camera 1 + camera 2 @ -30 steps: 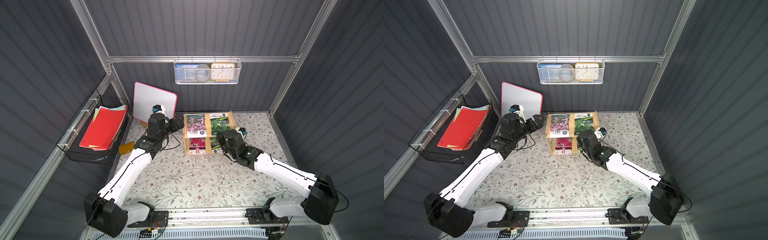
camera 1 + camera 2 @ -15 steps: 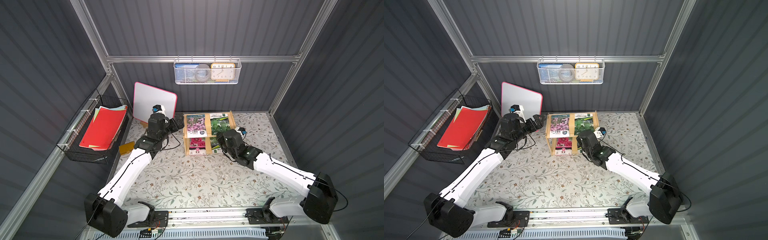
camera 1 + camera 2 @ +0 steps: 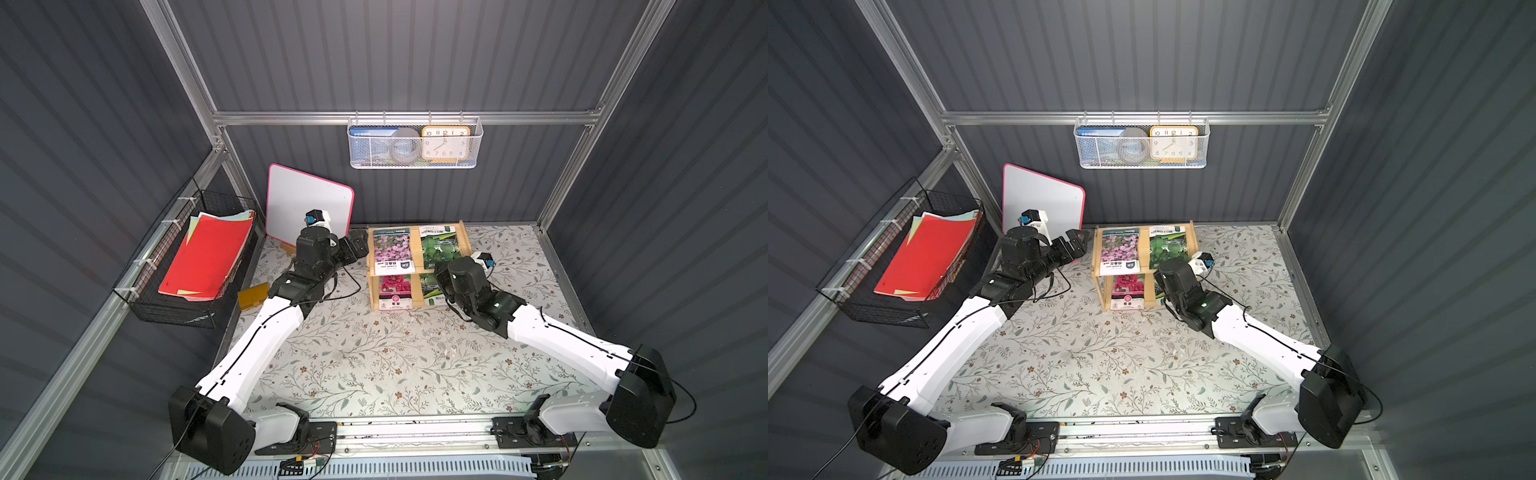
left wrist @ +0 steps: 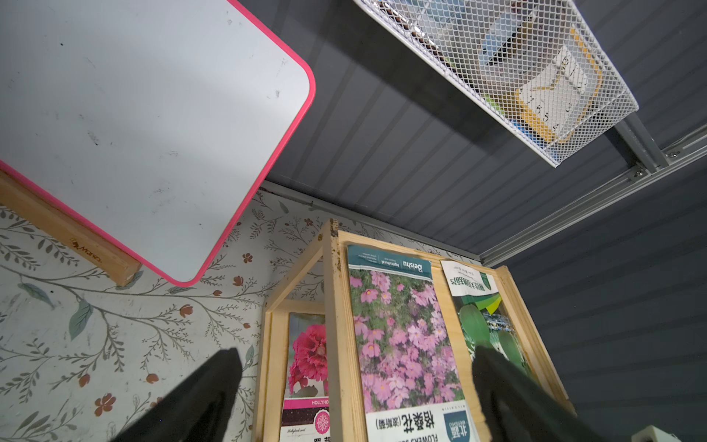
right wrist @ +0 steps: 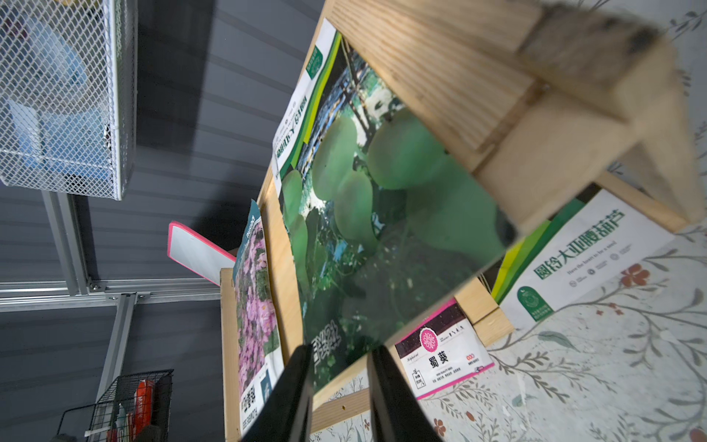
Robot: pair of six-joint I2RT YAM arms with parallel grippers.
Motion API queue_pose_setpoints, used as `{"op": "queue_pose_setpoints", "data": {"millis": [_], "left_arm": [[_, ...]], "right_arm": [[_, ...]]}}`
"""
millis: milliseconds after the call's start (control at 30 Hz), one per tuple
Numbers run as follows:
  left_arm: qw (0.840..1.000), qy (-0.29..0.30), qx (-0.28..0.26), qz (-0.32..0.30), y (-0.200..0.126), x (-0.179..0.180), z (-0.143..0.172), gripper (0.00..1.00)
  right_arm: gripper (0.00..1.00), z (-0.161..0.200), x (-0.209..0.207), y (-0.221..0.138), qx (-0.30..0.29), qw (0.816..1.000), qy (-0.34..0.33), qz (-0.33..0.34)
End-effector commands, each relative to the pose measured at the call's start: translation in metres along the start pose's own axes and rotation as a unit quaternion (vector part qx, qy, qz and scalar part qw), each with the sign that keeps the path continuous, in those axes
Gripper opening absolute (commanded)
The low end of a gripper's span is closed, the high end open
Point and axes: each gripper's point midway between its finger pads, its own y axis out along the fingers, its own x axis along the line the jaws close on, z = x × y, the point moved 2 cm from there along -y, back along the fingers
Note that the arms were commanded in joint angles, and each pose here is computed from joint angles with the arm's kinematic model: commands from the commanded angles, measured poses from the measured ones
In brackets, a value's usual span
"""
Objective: Take the seed bag off the shelf
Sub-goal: Pick up the seed packet from the shelf.
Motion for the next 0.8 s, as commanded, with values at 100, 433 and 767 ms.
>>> {"op": "queue_pose_setpoints", "data": {"millis": [100,433,767], "left_arm": [[1.000,0.012,-0.001,-0.004,0.000,0.003,-0.001,1.00],[1.000,0.016,0.000,-0.008,-0.001,0.006,0.001,1.00],[1.000,0.018,0.000,-0.013,-0.003,0.007,0.001,1.00]], "right_arm": [[0.29,-0.010,0.015,-0.001,-0.020,1.000,0.002,-0.018],[0.20,-0.007,0.002,0.008,-0.026,1.000,0.011,-0.007],[0.00,-0.010,-0.015,0.013,-0.054,0.998,0.036,-0.007]]}}
